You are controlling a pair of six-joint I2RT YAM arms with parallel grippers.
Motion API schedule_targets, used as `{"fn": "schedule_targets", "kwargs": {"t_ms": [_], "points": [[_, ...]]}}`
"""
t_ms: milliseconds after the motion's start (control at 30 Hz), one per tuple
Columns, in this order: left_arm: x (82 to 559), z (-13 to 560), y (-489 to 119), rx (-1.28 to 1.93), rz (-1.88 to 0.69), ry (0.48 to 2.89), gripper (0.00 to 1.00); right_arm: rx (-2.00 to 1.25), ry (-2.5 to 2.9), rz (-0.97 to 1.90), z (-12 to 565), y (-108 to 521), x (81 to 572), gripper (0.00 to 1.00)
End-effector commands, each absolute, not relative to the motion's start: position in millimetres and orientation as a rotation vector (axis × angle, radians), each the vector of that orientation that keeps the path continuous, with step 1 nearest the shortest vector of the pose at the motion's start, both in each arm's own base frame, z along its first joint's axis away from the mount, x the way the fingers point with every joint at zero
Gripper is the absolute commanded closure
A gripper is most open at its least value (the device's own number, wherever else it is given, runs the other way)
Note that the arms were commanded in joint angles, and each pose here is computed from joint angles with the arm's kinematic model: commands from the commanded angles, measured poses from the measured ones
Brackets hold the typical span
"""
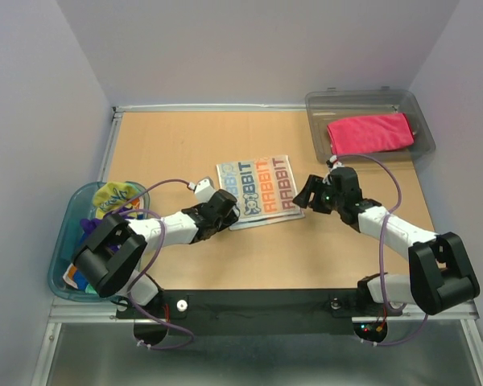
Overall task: Fold and stack the towels
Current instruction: Fold the towel
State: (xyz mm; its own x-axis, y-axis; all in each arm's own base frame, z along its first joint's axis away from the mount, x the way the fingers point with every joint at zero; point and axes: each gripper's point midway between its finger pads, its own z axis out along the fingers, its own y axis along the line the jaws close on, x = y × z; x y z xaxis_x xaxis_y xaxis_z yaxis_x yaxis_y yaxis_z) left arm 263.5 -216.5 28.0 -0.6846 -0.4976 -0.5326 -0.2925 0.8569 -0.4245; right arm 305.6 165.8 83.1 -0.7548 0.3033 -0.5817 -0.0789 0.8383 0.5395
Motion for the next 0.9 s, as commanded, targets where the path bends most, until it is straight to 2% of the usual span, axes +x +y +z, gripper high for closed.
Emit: {"fn": "schedule_targets", "kwargs": {"t_ms": [0, 133, 500, 867], "points": [[252, 6, -207, -0.568, -0.307, 2.431, 0.48, 0.157, 2.244, 0.759, 97, 171, 317, 0.31], [251, 11, -208, -0.563, -0.326, 2.42, 0.6, 0.175, 2.254, 0.745, 92, 169, 319, 0.32], [253, 19, -212, -0.529, -0.332, 2.405, 0.81, 0.222, 2.268, 0.772, 78, 175, 328, 0.32], [259, 42, -220, -0.506, -0.395, 2.36, 0.96, 0.279, 2.294, 0.745, 62, 173, 335, 0.35]]}}
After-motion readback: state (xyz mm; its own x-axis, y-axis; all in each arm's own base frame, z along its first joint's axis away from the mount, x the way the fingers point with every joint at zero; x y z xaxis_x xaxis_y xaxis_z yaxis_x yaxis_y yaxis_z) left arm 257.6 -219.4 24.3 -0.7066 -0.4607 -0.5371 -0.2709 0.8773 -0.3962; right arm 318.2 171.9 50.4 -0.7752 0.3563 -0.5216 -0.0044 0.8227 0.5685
